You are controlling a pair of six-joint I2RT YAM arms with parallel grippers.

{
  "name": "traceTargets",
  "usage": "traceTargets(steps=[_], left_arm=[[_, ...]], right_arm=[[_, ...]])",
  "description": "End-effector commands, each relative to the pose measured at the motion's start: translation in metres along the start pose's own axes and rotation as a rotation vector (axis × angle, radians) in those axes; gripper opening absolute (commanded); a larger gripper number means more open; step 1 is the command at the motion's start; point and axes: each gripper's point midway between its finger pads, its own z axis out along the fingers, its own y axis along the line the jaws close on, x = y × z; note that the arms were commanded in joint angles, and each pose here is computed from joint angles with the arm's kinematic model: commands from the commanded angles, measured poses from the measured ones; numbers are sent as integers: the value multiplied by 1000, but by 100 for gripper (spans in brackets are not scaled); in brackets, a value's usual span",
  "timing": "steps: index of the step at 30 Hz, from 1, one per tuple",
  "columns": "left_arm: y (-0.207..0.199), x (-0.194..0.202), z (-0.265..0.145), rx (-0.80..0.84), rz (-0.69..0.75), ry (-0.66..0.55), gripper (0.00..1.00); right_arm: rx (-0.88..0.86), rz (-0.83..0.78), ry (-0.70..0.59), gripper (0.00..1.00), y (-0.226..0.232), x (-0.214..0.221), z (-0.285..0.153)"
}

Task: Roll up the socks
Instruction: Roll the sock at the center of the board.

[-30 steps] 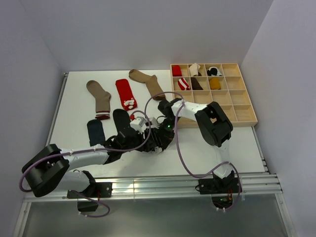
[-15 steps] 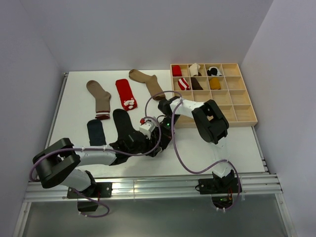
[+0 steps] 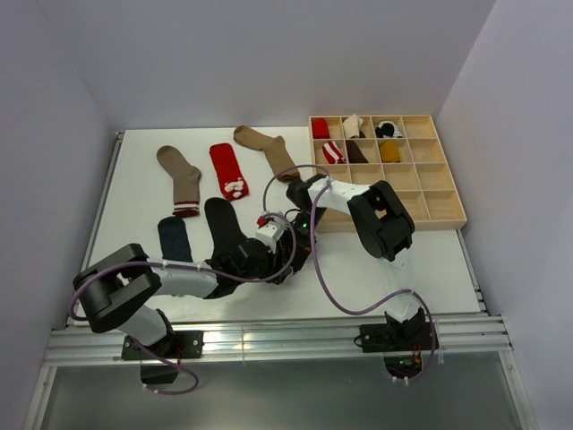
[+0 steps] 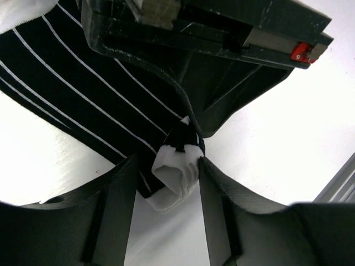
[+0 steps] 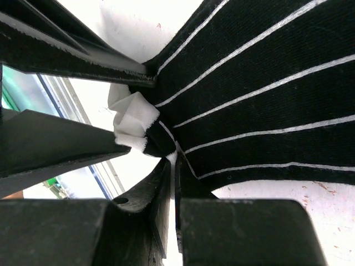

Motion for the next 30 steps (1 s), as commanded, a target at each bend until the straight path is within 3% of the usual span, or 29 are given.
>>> traceTargets(steps=[1,12,17,24,30], left_arm=[[-14,-19,6,34,-33,-64,51],[-5,13,8,31,-138,65,18],[4,21,4,35,-222,146,1],[12,35,-1,53,-312,307,0],[17,33,-2,67,-378,365,0]], right_arm=[[44,-7,15,1,-15,0,0],[61,-16,-1,4,-15,-1,-3],[75,-21,-41,20,-15,-6,-11],[122,-33,-183,44,-14,-21,-45],[154,-40,-302,47,-14,-27,-71]])
